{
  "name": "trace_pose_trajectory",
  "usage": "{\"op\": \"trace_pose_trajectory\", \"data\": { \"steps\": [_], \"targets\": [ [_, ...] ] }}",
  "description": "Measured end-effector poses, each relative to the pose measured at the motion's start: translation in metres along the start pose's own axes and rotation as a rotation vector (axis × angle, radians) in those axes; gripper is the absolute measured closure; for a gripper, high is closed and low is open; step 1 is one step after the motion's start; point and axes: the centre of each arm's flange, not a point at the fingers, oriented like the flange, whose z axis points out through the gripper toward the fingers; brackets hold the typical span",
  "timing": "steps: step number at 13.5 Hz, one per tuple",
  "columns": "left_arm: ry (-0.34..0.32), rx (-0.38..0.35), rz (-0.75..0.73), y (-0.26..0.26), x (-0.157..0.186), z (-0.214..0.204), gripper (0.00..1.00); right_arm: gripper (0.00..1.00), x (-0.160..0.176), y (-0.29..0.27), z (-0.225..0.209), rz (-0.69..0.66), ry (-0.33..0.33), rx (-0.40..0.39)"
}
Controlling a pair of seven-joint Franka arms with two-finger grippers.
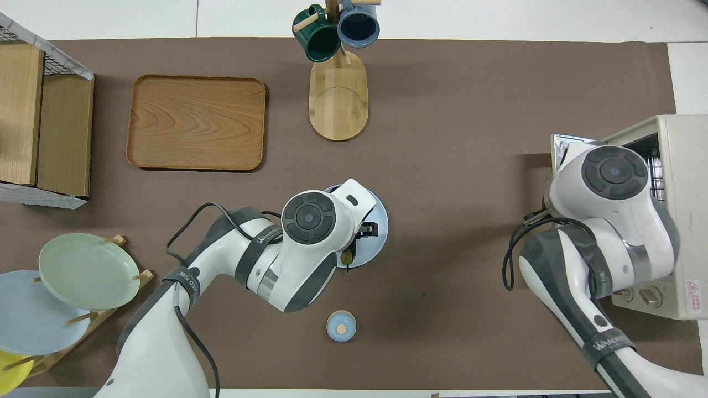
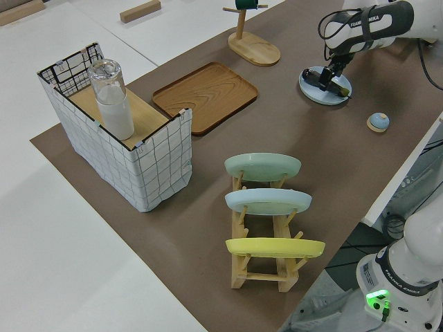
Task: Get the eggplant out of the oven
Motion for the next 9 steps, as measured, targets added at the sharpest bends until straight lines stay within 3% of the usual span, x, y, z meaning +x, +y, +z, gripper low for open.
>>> {"op": "trace_pose_trajectory", "data": {
  "steps": [5, 9],
  "targets": [
    [-0.002, 0.001, -0.028, 0.002, -0.002, 0.002, 0.05, 0.99, -0.038, 0.059, -0.041, -0.01, 0.032, -0.008],
    [-0.01, 0.007, -0.025, 0.007, -0.008, 0.008, 0.55, 0.99, -0.07, 0.107, -0.05, 0.0, 0.038, -0.013]
  ]
}}
